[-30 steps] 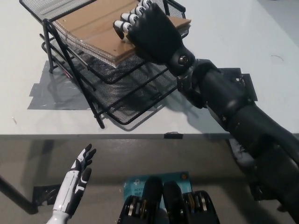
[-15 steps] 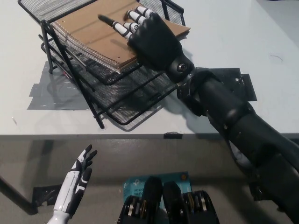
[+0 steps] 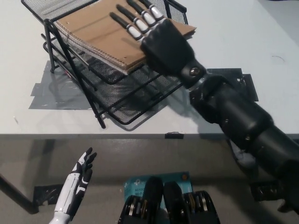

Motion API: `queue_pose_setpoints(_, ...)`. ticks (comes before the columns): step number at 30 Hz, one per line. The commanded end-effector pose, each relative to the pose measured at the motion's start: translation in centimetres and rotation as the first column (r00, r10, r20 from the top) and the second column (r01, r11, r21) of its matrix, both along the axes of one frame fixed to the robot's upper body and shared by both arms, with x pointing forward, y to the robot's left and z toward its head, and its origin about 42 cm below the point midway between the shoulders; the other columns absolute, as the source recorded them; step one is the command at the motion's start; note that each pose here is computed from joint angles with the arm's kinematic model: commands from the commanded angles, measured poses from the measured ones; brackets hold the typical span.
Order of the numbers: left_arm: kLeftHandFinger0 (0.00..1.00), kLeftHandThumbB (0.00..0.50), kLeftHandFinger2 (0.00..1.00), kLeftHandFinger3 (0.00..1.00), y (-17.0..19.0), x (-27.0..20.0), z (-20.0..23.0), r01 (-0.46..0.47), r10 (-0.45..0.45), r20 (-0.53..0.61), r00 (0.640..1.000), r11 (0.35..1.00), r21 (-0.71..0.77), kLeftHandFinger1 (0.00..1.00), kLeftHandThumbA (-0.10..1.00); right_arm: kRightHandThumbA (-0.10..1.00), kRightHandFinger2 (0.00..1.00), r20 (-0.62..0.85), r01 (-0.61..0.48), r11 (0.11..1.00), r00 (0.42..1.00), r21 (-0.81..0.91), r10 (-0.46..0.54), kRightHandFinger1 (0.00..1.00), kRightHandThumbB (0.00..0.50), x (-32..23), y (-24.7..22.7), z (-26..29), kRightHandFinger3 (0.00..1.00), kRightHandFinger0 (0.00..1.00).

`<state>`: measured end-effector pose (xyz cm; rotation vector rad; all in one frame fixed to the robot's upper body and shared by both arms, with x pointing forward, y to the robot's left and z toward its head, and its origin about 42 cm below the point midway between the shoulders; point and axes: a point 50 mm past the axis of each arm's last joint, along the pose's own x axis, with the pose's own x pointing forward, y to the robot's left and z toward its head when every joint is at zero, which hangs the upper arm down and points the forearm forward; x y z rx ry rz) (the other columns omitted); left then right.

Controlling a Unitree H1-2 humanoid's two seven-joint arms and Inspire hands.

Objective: A person hands a notebook to the robot and the robot grabs it with its right hand and places it in the file tray kept in the centre of the desk infront of it.

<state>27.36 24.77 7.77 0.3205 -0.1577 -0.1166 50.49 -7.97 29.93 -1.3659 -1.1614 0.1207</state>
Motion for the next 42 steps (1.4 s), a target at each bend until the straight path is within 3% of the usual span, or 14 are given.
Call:
queue_pose_setpoints(1, 1.0, 0.292, 0.92, 1.0, -0.2, 2.0, 3.4, 0.06, -0.063, 0.133, 0.989, 0.998, 0.025, 1.0, 1.0, 0.6, 1.0, -0.847, -0.356, 0.881, 0.524, -0.311, -0.087, 1.0, 0.5, -12.7, -6.5, 24.6, 1.0, 1.0)
queue_pose_setpoints(3, 1.0, 0.259, 0.93, 1.0, -0.1, 2.2, 3.5, 0.065, -0.07, 0.149, 0.986, 0.997, 0.038, 1.0, 1.0, 0.61, 1.0, -0.856, -0.366, 0.88, 0.511, -0.303, -0.082, 1.0, 0.5, -13.0, -7.0, 25.8, 1.0, 1.0)
queue_pose_setpoints(4, 1.0, 0.266, 0.94, 1.0, 0.0, 2.3, 3.4, 0.069, -0.075, 0.152, 0.986, 0.997, 0.041, 1.0, 1.0, 0.74, 1.0, -0.865, -0.382, 0.879, 0.498, -0.286, -0.065, 1.0, 0.5, -13.4, -7.3, 26.8, 1.0, 1.0)
queue_pose_setpoints(7, 1.0, 0.282, 0.94, 1.0, -0.1, 2.3, 3.4, 0.068, -0.072, 0.138, 0.988, 0.997, 0.03, 1.0, 1.0, 0.84, 1.0, -0.873, -0.401, 0.878, 0.487, -0.26, -0.036, 1.0, 0.5, -14.0, -7.9, 27.9, 1.0, 1.0)
queue_pose_setpoints(8, 1.0, 0.289, 0.94, 1.0, -0.2, 2.3, 3.4, 0.067, -0.07, 0.134, 0.988, 0.997, 0.026, 1.0, 1.0, 0.98, 1.0, -0.869, -0.402, 0.88, 0.494, -0.252, -0.023, 1.0, 0.5, -14.2, -8.1, 28.2, 1.0, 1.0)
queue_pose_setpoints(9, 1.0, 0.289, 0.94, 1.0, -0.2, 2.3, 3.5, 0.066, -0.068, 0.133, 0.989, 0.998, 0.025, 1.0, 1.0, 1.0, 1.0, -0.868, -0.407, 0.881, 0.496, -0.242, -0.009, 1.0, 0.5, -14.5, -8.3, 28.5, 1.0, 1.0)
queue_pose_setpoints(18, 1.0, 0.299, 0.94, 1.0, -0.3, 2.6, 3.6, 0.062, -0.065, 0.137, 0.988, 0.998, 0.028, 1.0, 1.0, 0.98, 1.0, -0.918, -0.469, 0.873, 0.391, -0.137, 0.066, 1.0, 0.5, -14.9, -9.3, 29.6, 1.0, 1.0)
queue_pose_setpoints(27, 1.0, 0.284, 0.94, 1.0, -0.5, 3.1, 4.1, 0.071, -0.075, 0.152, 0.986, 0.997, 0.033, 1.0, 1.0, 1.0, 1.0, -0.909, -0.456, 0.869, 0.417, -0.193, 0.017, 1.0, 0.5, -15.0, -9.2, 29.0, 1.0, 1.0)
queue_pose_setpoints(31, 1.0, 0.28, 0.94, 1.0, -0.5, 3.4, 4.3, 0.074, -0.078, 0.156, 0.985, 0.997, 0.026, 1.0, 1.0, 0.88, 1.0, -0.914, -0.448, 0.87, 0.406, -0.204, -0.005, 1.0, 0.5, -15.3, -9.9, 28.8, 1.0, 1.0)
queue_pose_setpoints(35, 1.0, 0.262, 0.94, 1.0, -0.6, 3.4, 4.3, 0.078, -0.083, 0.163, 0.983, 0.996, 0.035, 1.0, 1.0, 0.83, 1.0, -0.904, -0.437, 0.876, 0.428, -0.203, 0.004, 1.0, 0.5, -16.1, -10.9, 28.5, 1.0, 1.0)
queue_pose_setpoints(36, 1.0, 0.257, 0.95, 1.0, -0.5, 3.3, 4.3, 0.08, -0.084, 0.164, 0.983, 0.996, 0.036, 1.0, 1.0, 0.75, 1.0, -0.918, -0.444, 0.881, 0.396, -0.164, 0.029, 1.0, 0.5, -16.3, -11.4, 28.0, 1.0, 1.0)
queue_pose_setpoints(38, 1.0, 0.263, 0.95, 1.0, -0.4, 3.3, 4.3, 0.08, -0.086, 0.159, 0.984, 0.996, 0.045, 1.0, 1.0, 0.73, 1.0, -0.929, -0.427, 0.897, 0.366, -0.111, 0.059, 1.0, 0.5, -16.8, -12.5, 27.2, 1.0, 1.0)
queue_pose_setpoints(41, 1.0, 0.275, 0.95, 1.0, -0.4, 3.4, 4.3, 0.074, -0.079, 0.157, 0.984, 0.996, 0.04, 1.0, 1.0, 0.76, 1.0, -0.901, -0.388, 0.917, 0.426, -0.097, 0.085, 1.0, 0.5, -18.0, -14.2, 26.6, 1.0, 1.0)
queue_pose_setpoints(42, 0.99, 0.276, 0.94, 1.0, -0.4, 3.4, 4.2, 0.071, -0.076, 0.158, 0.984, 0.997, 0.036, 1.0, 1.0, 0.82, 1.0, -0.875, -0.367, 0.925, 0.475, -0.102, 0.092, 1.0, 0.5, -18.7, -14.7, 26.6, 1.0, 1.0)
